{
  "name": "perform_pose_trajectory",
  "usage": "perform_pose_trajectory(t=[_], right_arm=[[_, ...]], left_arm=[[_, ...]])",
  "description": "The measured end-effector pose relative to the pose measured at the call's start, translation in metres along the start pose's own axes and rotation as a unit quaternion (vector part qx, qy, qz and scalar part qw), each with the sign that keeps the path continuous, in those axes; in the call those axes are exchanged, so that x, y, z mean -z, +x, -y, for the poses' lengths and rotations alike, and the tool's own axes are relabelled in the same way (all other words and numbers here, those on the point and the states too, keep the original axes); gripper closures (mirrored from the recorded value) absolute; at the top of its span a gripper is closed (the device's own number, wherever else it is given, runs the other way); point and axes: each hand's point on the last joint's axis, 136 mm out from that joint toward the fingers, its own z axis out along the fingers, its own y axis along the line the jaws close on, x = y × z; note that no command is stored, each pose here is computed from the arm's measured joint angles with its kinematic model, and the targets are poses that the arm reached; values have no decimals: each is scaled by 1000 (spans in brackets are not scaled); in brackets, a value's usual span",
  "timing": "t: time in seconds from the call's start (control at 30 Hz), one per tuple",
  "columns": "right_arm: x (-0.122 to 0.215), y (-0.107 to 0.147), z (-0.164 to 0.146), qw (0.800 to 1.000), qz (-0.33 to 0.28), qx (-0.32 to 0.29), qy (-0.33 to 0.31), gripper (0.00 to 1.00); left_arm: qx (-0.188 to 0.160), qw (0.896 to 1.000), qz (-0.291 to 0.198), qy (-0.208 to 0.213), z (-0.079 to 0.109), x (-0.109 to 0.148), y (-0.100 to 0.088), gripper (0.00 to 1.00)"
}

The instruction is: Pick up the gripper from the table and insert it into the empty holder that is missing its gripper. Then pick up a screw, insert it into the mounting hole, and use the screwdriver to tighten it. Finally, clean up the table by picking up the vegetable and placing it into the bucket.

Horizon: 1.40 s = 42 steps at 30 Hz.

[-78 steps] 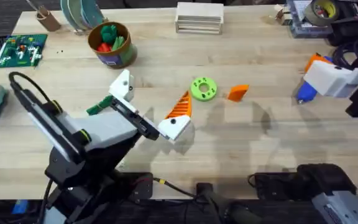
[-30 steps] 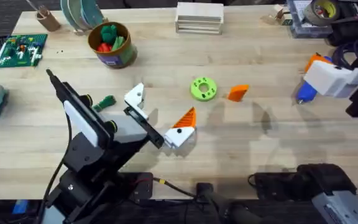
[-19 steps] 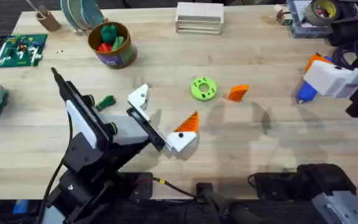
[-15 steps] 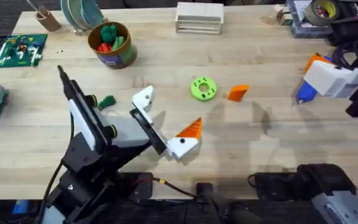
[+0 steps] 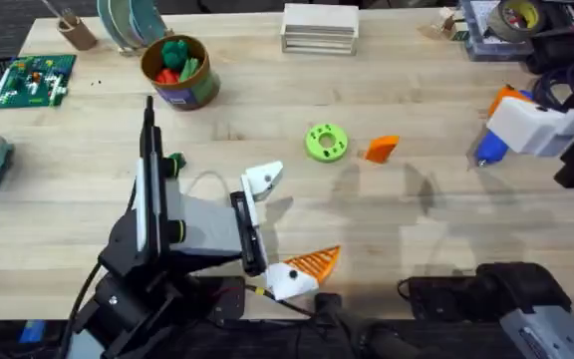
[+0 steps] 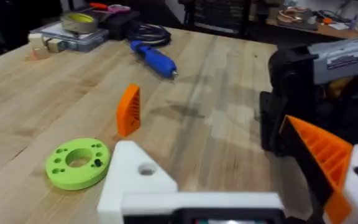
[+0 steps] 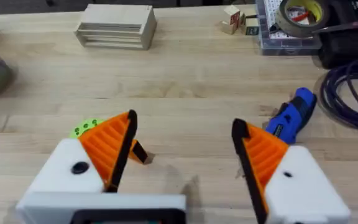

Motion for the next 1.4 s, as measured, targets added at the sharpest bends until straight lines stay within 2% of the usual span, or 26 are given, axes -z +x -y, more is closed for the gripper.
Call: perform_pose_trajectory(t=[0.27, 0.57, 0.73, 0.87, 1.0, 1.2, 1.4], right_arm=[[-7, 8, -3, 1000, -28, -1, -10, 10], [-19, 23, -16, 985, -163, 18, -44, 10], [-28, 31, -32, 960, -255, 77, -83, 10], [-43, 51, -45, 932, -320, 125, -117, 10], [-63, 71, -53, 906, -373, 147, -134, 10], [-88, 92, -61, 875, -413, 194, -162, 10], [-114, 102, -78, 860, -409, 239, -191, 10]], left_arm=[[1, 1000, -1, 15, 5, 0, 1, 8], [0, 1000, -1, 17, 6, 0, 1, 8], [0, 1000, -1, 16, 6, 0, 1, 8], [0, 1000, -1, 16, 6, 0, 1, 8], [1, 1000, -1, 16, 6, 0, 1, 8], [1, 1000, -1, 16, 6, 0, 1, 8], [0, 1000, -1, 16, 6, 0, 1, 8]])
